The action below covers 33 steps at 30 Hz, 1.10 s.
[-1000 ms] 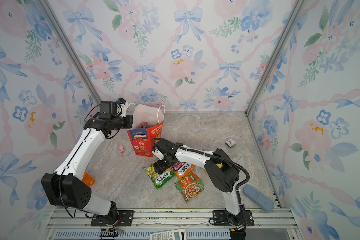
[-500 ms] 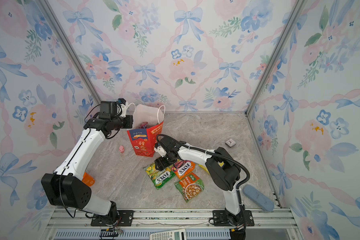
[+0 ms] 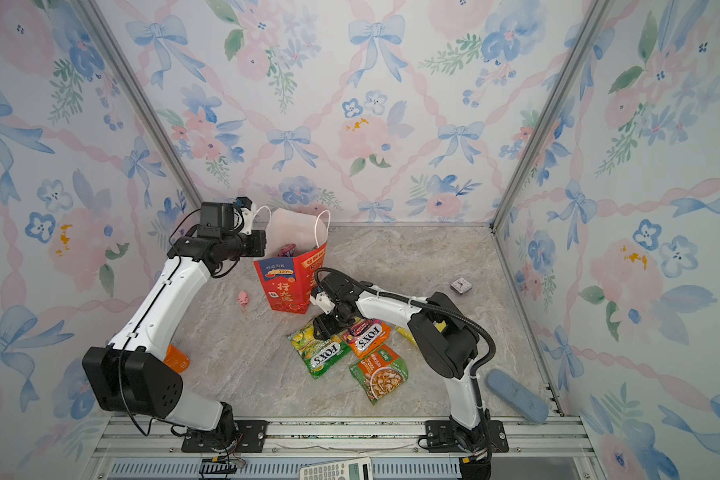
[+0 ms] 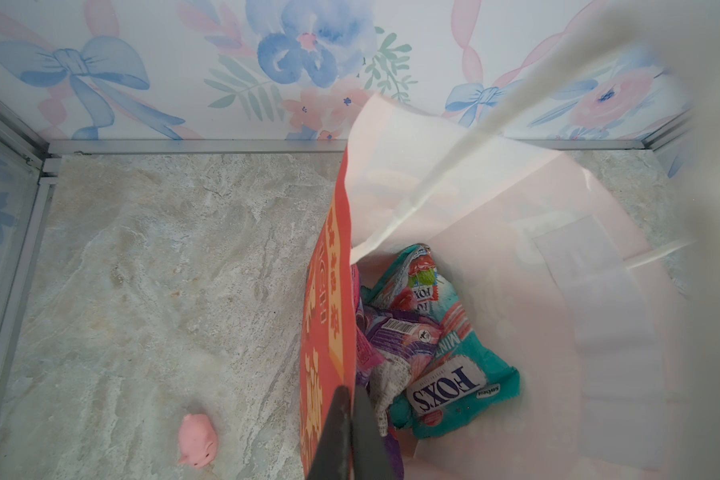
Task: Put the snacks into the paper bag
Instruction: 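Lower the right gripper onto the Spring Tea packet and close on it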
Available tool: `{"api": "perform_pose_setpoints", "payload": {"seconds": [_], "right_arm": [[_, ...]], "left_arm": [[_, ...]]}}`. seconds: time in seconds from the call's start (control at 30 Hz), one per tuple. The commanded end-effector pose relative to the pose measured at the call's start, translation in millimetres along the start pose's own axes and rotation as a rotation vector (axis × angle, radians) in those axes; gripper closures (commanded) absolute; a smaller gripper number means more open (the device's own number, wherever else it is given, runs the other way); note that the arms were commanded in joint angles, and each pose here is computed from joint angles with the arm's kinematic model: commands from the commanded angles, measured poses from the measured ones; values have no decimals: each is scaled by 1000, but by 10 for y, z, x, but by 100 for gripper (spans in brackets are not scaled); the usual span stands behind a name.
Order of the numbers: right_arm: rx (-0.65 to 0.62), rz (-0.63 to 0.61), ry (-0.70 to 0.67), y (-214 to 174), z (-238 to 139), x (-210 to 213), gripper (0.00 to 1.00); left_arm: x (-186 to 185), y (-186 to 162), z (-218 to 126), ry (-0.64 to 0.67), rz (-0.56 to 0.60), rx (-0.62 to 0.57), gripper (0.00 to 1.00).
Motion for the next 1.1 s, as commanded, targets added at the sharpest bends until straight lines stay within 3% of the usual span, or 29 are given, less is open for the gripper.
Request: {"api": "perform_pose_setpoints", "payload": {"seconds": [0.0,0.17,0.33,0.67,1.07], "right_arm": [[50,26,28,-123,121,-19,34],[70,37,30,-163,200,-46,35],[75,40,12,-174,215,-83,46],[13,-14,-114,-35,-141,-150,37],[78,4,-18,-144,178,-65,32]], "left_arm": [[10,-20,4,-7,13,5,100],[11,-18,6,-6,14,5,100],[20,-20,7,-2,16,4,100],[13,-37,28,-3,18,11,100],[29,-35,38,2,14,11,100]]}}
Point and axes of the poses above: each gripper's point midway between its finger pads, its own z axis out along the fingers, its own x axis along the line the jaws close on, y = z × x, the point moved 1 cm from there along -z, back along the fingers, and after that the axes turned 13 degrees about -z, right-handed, at the moved point
